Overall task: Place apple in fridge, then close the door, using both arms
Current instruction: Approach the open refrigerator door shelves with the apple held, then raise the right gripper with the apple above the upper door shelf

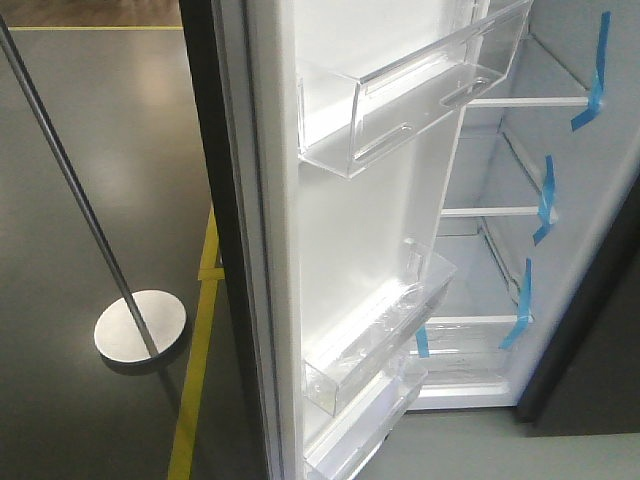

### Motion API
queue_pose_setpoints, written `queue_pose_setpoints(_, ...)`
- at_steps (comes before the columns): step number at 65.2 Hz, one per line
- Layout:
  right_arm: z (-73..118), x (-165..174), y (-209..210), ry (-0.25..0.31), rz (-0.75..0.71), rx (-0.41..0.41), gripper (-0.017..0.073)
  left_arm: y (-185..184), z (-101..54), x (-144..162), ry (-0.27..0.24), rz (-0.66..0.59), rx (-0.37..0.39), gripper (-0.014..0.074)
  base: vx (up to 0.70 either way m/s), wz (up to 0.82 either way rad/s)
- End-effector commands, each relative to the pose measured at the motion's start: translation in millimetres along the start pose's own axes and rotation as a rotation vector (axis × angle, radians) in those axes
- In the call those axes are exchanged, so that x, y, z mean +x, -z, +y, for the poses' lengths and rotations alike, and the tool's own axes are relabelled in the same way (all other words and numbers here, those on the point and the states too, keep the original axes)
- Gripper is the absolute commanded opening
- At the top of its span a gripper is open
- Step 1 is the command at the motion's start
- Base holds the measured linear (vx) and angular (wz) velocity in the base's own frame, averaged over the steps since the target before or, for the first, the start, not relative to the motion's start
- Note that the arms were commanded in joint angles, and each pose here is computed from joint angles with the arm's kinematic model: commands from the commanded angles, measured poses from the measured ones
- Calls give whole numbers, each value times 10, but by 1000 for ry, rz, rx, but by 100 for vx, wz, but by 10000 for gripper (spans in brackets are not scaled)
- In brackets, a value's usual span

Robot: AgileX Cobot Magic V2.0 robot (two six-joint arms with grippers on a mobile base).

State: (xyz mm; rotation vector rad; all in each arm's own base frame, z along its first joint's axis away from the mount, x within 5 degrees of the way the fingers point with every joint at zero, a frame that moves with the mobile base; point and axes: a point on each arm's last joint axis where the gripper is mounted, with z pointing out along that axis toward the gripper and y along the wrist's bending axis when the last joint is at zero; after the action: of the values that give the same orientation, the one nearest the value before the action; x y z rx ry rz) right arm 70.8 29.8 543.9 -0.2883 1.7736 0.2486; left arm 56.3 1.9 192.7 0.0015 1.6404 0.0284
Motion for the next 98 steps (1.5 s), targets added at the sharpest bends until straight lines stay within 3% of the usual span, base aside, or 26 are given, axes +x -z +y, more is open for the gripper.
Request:
queue_pose_setpoints(1, -6, -115, 20, 4, -96, 12, 133, 25, -9, -133, 13, -106, 12, -6, 4, -1)
queue_pose_setpoints(98, -6, -115, 20, 4, -96, 12, 133, 25, -9, -133, 13, -106, 12, -6, 2, 0)
